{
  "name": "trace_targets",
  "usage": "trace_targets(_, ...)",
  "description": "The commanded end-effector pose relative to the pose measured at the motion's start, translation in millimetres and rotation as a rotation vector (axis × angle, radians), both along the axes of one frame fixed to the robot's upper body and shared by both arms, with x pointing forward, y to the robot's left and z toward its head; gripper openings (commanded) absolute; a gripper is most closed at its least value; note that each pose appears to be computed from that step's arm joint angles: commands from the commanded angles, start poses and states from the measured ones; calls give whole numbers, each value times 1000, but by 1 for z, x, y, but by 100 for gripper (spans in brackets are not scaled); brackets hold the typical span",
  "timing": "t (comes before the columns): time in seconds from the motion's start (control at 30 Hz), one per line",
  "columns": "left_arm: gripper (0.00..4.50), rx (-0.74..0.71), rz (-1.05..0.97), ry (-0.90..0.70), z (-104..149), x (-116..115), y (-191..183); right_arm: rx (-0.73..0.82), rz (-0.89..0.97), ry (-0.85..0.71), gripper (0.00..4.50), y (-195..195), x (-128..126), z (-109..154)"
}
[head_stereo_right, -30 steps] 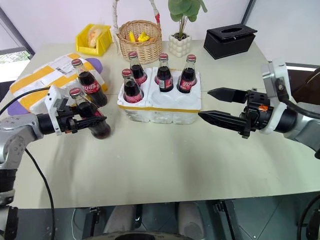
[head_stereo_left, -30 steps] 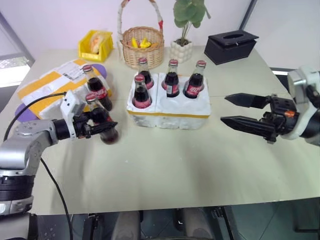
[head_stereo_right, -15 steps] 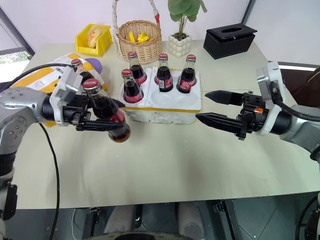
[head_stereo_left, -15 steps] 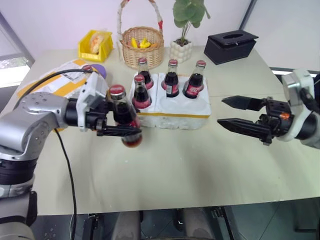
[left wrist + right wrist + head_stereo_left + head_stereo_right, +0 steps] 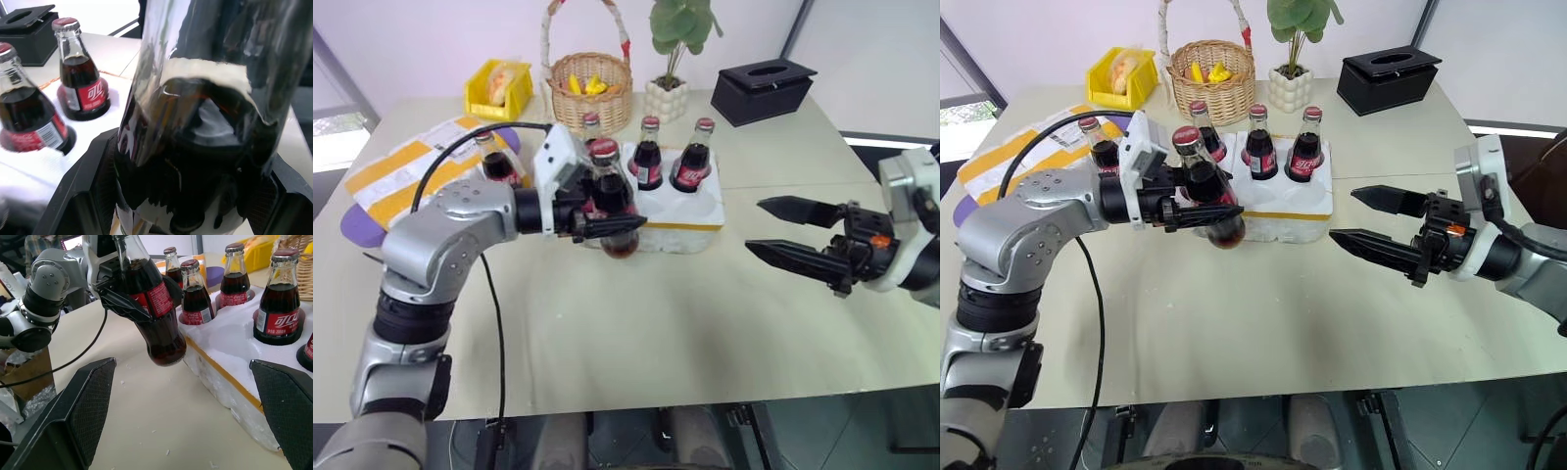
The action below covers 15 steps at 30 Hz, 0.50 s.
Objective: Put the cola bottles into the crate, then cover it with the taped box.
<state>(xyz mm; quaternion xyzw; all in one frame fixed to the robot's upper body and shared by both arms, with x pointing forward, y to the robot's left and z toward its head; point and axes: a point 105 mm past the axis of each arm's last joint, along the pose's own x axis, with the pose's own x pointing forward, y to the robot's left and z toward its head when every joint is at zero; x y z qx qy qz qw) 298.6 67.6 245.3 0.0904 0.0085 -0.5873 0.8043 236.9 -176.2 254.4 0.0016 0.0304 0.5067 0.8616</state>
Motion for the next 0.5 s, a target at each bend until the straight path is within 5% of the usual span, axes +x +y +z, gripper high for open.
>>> trace_targets(0.03, 268, -59, -20, -113, 36, -9, -4, 10, 15, -59, 450, 2, -4, 11)
trace_targets(0.5, 268, -145, 159, -206, 57, 19, -21, 23, 15, -61, 450, 2, -3, 9)
